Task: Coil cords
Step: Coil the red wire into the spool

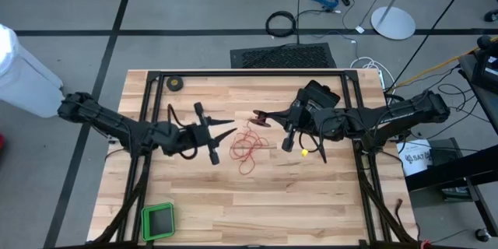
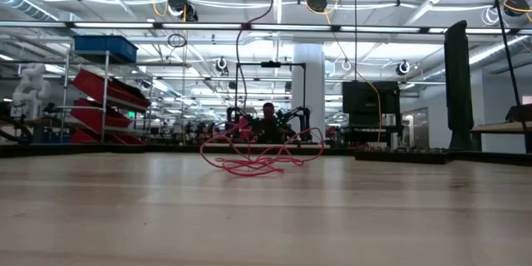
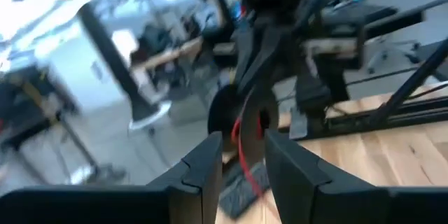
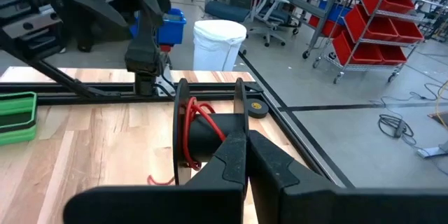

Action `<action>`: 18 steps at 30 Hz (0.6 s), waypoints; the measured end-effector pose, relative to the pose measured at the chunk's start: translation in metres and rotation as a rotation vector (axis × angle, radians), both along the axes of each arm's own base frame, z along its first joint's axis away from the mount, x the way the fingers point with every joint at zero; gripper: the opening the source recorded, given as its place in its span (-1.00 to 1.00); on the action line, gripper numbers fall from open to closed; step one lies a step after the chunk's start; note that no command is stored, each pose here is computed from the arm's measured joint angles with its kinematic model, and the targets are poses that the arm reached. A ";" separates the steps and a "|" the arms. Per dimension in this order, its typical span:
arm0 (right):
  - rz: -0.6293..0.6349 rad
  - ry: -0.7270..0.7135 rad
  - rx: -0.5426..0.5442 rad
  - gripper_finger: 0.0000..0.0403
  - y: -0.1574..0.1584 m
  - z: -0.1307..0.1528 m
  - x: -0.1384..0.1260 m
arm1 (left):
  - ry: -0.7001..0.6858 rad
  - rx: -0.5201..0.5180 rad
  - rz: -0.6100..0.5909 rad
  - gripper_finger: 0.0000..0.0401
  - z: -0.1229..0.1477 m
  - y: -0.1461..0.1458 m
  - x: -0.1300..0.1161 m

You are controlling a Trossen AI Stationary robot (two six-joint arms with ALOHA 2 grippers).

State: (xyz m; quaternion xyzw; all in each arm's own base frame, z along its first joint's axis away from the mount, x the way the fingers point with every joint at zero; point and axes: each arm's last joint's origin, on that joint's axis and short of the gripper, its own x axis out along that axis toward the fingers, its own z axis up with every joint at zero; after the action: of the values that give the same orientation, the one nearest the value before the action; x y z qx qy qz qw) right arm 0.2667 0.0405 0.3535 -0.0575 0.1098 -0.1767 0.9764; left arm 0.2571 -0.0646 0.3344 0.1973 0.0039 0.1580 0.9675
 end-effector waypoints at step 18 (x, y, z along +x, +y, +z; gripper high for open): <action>0.061 0.016 -0.029 -1.00 0.002 0.000 0.000 | 0.047 0.019 -0.220 -0.48 -0.012 0.022 0.044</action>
State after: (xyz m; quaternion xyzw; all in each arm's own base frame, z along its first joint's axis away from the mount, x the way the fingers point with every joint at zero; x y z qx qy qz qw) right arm 0.2671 0.0426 0.3534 -0.0764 0.1132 -0.1478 0.9795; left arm 0.3011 -0.0422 0.3228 0.2093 0.0035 0.0461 0.9768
